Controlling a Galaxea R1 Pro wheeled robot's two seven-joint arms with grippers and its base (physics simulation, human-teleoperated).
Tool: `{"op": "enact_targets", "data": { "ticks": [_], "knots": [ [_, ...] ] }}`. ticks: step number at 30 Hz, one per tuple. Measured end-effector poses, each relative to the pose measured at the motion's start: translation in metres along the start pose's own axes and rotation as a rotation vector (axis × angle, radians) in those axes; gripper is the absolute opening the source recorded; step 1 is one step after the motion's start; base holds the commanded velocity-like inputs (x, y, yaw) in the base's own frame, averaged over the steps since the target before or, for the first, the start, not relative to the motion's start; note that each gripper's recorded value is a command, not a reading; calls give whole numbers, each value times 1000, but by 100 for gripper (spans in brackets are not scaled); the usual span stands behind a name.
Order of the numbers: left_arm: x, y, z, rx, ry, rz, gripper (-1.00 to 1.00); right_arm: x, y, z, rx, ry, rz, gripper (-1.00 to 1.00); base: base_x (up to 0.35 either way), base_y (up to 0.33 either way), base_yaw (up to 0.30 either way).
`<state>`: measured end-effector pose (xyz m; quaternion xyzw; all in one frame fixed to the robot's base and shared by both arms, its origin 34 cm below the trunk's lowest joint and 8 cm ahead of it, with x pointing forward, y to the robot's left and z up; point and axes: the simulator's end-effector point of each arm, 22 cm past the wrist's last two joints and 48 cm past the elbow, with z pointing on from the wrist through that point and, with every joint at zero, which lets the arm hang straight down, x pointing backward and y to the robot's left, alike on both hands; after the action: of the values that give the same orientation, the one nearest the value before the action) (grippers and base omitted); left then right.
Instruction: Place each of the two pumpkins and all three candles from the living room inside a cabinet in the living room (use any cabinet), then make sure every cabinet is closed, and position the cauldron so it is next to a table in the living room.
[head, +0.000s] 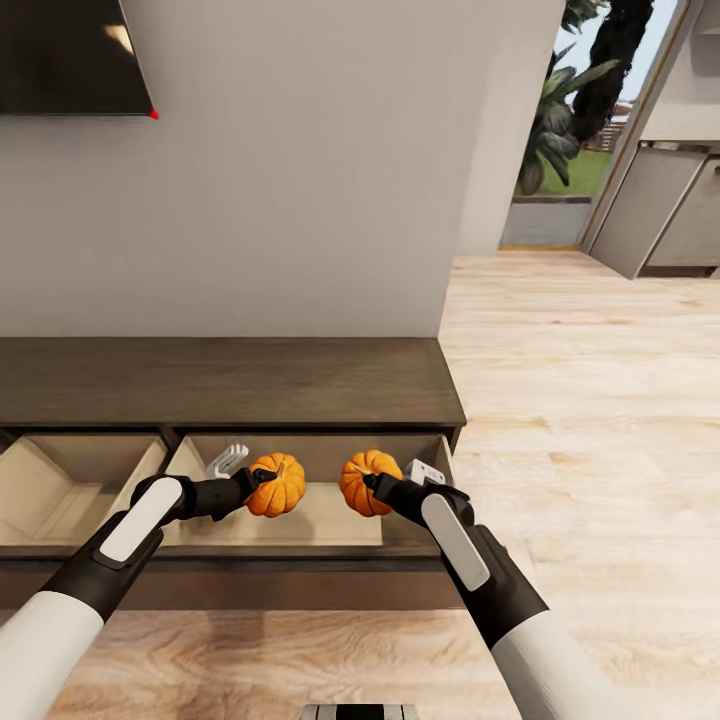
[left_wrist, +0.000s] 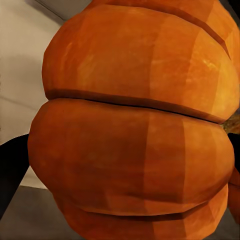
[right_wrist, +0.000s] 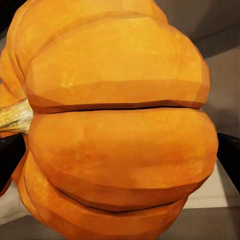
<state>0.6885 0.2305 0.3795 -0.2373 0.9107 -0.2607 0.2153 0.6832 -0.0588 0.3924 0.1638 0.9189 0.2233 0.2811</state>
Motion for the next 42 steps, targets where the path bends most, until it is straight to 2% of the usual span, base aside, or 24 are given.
{"op": "enact_targets", "data": {
  "ticks": [5, 31, 32, 42],
  "knots": [
    [6, 9, 9, -12, 17, -6, -100, 7, -7, 8, 11, 18, 4, -100, 0, 0, 0],
    [6, 7, 9, -8, 15, -5, -100, 8, -7, 9, 11, 19, 3, -100, 0, 0, 0],
    [5, 7, 8, -8, 15, -5, 100, 8, -7, 9, 11, 20, 3, -100, 0, 0, 0],
    [5, 7, 8, -8, 14, -6, 100, 9, -8, 9, 14, 22, 3, -100, 0, 0, 0]
  ]
}}
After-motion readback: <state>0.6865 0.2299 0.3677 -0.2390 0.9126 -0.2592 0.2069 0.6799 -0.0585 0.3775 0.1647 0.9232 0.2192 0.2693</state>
